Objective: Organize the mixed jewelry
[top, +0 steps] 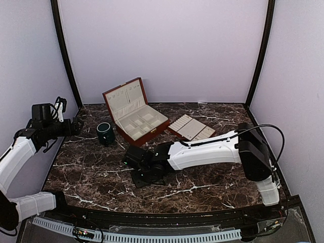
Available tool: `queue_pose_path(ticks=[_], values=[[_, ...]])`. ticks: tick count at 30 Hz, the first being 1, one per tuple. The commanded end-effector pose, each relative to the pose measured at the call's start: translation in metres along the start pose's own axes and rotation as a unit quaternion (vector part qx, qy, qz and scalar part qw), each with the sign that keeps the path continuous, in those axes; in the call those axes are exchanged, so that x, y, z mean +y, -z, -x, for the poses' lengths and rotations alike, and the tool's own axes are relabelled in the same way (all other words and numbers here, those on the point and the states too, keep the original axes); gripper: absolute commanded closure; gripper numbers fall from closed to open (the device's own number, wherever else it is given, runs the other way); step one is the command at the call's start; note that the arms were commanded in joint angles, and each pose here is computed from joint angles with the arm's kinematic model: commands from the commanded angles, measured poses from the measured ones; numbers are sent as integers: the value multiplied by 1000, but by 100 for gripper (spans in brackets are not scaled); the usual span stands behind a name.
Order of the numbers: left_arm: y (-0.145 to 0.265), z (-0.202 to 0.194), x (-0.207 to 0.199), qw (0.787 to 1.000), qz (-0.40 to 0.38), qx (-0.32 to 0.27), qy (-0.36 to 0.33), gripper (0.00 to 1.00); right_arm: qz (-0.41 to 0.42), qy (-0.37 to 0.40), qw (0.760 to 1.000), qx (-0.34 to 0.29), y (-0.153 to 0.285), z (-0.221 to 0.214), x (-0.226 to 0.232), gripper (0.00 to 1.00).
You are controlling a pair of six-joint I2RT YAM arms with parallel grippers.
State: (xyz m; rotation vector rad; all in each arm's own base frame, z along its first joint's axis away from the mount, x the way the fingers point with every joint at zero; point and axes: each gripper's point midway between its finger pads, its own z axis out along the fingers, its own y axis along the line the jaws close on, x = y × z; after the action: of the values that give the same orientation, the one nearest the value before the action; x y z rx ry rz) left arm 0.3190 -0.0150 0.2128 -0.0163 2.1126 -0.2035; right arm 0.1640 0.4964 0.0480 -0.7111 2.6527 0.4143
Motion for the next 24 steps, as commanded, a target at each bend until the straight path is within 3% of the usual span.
queue_pose_path(ticks=[1,24], values=[[6,6,-2,1000,-2,-5,4,2,-8,1,1000,5,-7,3,9,78],[7,4,-8,1000,-18,-3,10,2,-48,-29,998,16,-11,-7,5,79]])
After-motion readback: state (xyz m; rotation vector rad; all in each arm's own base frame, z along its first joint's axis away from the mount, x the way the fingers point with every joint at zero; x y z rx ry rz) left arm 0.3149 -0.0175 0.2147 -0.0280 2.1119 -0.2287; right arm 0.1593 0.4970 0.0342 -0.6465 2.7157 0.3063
